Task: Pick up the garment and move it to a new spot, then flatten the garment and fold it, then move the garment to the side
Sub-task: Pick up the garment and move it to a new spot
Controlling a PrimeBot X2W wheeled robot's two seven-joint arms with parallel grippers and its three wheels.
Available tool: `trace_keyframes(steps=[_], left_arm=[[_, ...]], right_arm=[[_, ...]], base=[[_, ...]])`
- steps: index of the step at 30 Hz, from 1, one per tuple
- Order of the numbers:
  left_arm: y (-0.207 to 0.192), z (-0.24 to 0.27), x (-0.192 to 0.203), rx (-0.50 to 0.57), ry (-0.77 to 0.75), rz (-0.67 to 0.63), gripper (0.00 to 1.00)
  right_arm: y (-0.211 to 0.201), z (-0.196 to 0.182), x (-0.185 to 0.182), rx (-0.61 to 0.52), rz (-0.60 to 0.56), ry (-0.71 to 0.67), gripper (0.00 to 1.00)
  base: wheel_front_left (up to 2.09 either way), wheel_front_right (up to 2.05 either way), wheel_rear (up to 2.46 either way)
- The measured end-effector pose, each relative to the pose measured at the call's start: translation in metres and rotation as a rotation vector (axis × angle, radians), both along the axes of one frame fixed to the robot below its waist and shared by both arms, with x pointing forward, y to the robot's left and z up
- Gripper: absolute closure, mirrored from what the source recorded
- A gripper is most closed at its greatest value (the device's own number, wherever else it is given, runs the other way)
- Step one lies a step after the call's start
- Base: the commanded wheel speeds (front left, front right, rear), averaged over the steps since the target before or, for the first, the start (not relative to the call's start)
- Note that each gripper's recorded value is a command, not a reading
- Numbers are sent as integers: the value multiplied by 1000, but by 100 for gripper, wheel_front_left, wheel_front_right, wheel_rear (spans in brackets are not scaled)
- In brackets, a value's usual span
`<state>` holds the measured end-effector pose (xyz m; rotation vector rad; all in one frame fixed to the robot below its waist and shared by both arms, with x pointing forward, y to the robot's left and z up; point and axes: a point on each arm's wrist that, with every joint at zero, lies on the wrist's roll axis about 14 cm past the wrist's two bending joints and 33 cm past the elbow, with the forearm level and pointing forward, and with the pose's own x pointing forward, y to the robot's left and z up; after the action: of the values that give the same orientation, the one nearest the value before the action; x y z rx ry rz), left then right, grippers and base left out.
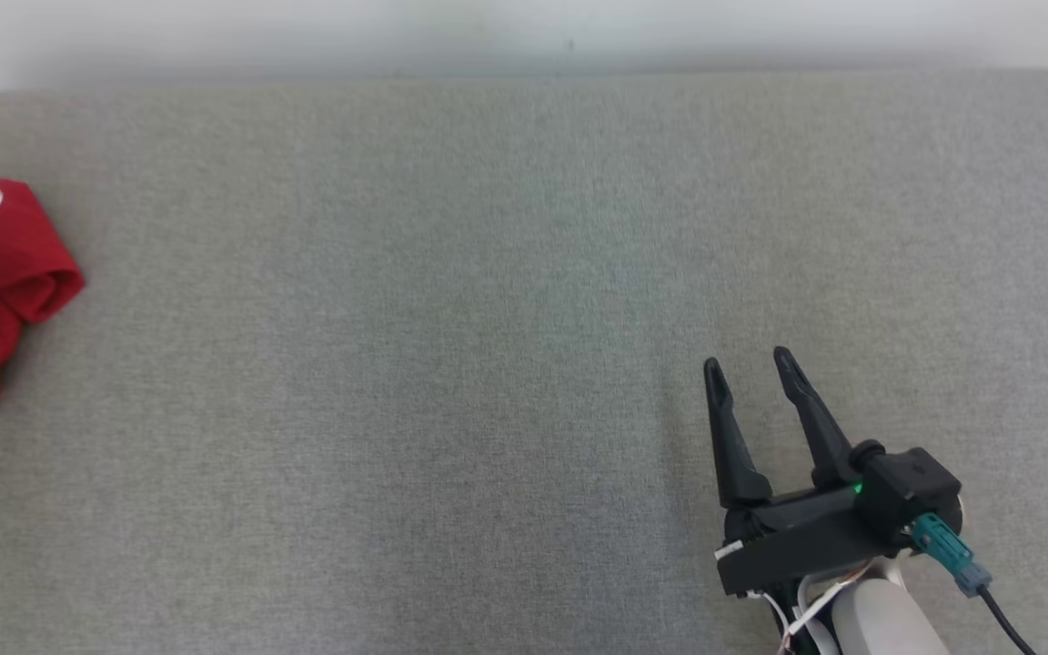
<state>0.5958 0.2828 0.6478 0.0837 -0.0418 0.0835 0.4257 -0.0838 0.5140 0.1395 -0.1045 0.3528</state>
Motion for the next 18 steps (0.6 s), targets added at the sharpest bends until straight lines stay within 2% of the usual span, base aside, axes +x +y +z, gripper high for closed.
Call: trace_keyframes(steps=[10, 18], left_arm=[[-73, 127, -32, 60, -296, -201, 100], [-162, 167, -52, 70, -388, -417, 100]], right_arm=[[-18, 16, -14, 14, -57, -33, 0], [-46, 18, -26, 26, -138, -31, 0]], base=[[0, 0, 0], [0, 0, 0]])
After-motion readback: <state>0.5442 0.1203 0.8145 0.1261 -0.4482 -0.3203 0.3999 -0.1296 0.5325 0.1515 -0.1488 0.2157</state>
